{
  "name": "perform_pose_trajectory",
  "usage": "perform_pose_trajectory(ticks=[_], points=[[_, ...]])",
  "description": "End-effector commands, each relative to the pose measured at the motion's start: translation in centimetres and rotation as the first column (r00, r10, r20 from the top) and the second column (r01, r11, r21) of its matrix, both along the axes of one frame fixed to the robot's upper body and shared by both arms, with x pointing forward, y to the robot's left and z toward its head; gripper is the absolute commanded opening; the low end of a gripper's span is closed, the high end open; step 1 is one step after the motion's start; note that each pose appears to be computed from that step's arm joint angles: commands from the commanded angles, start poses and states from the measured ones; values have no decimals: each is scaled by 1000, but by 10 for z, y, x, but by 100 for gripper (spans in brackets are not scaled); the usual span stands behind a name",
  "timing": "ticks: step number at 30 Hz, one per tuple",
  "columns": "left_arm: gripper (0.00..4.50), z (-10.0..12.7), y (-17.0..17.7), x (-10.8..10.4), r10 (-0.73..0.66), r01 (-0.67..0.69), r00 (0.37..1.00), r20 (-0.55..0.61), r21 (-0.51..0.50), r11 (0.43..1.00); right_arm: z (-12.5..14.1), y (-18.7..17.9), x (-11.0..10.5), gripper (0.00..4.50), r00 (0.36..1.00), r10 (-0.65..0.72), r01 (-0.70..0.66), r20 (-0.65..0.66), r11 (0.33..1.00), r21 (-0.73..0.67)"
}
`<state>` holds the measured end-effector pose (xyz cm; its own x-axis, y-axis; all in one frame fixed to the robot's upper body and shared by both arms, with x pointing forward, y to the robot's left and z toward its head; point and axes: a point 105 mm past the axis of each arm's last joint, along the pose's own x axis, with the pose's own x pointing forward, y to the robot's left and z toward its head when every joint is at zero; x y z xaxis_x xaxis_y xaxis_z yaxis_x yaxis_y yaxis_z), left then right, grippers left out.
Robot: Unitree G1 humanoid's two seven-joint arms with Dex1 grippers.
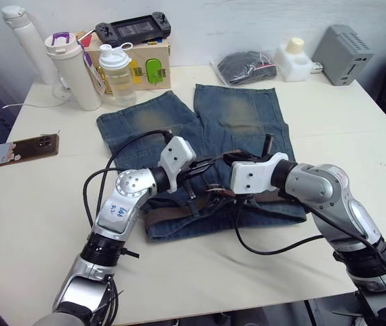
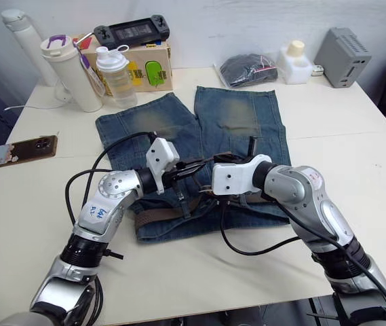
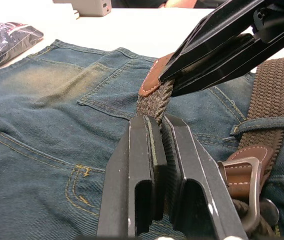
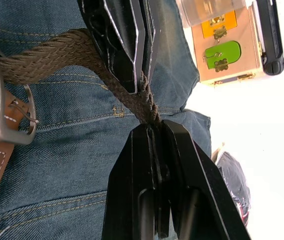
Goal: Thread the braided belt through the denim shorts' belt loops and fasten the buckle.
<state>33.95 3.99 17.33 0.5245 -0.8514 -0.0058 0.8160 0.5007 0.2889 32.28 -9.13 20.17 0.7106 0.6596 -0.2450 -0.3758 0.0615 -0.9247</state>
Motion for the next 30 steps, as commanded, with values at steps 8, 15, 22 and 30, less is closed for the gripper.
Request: perform_pose_trajectory(ticks=[8,15,22,30], points=[[0,16,5,-9,25,-29,999,-23,-178,984,19,-41,6,270,956,-242,281,-167,918,281],[0,26,4,-23,-3,-5,1000,-24,-314,949,11,-34,-4,270,889,-171,366,-424,823,435],[0,27,1,-29,-24,16,1000,-19,-330,944,-20,12,-31,11,766,32,337,-642,830,445],[0,32,3,-32,-15,18,1000,11,-331,944,-71,20,-37,5,667,-56,407,-743,863,300]])
